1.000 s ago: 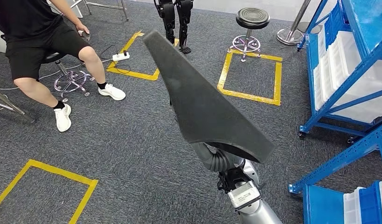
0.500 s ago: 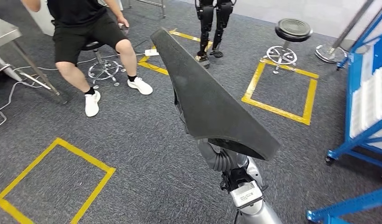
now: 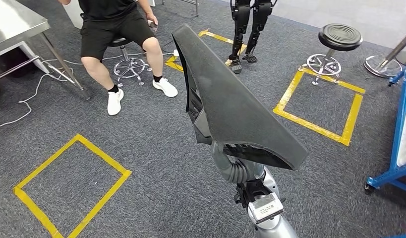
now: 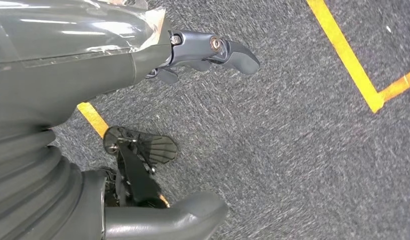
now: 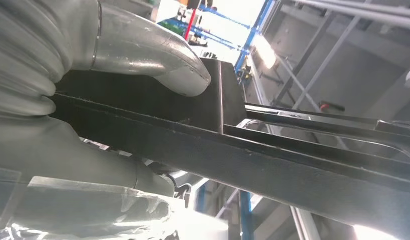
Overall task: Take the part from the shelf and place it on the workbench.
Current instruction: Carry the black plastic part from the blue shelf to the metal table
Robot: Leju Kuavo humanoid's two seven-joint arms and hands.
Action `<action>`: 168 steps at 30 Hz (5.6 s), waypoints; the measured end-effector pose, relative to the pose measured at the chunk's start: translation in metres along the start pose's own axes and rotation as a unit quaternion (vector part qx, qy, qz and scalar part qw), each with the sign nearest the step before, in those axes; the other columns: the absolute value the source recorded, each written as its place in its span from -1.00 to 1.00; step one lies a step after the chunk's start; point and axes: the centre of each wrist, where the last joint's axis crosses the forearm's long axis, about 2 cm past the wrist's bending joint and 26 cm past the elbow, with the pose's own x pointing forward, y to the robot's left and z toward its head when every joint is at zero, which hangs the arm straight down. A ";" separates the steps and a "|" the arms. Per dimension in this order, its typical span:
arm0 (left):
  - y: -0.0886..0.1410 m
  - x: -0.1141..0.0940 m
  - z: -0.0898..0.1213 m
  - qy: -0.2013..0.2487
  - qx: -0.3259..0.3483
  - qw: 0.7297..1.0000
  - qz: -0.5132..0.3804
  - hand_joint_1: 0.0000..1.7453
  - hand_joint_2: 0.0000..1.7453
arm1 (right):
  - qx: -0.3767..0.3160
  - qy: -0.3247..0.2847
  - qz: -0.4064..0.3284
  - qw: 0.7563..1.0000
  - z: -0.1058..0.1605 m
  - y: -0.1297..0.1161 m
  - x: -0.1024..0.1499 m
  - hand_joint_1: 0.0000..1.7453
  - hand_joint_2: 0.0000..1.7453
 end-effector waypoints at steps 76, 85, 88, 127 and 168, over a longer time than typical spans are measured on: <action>-0.008 -0.002 0.001 0.009 0.004 1.000 0.000 -1.00 1.00 | -0.012 0.004 0.012 1.000 0.004 -0.007 0.003 1.00 1.00; -0.005 -0.001 0.001 0.007 0.008 1.000 -0.001 -1.00 1.00 | -0.017 0.002 0.014 1.000 0.003 -0.006 0.003 1.00 1.00; -0.005 -0.002 0.001 0.007 0.008 1.000 -0.001 -1.00 1.00 | -0.016 0.004 0.014 1.000 0.004 -0.006 0.003 1.00 1.00; -0.002 -0.006 0.005 -0.008 0.021 1.000 -0.004 -1.00 1.00 | -0.037 0.017 0.025 0.999 0.003 -0.003 0.000 1.00 1.00; -0.003 -0.006 0.005 -0.008 0.020 1.000 -0.011 -1.00 1.00 | -0.058 0.030 0.019 0.998 0.006 -0.007 -0.005 1.00 1.00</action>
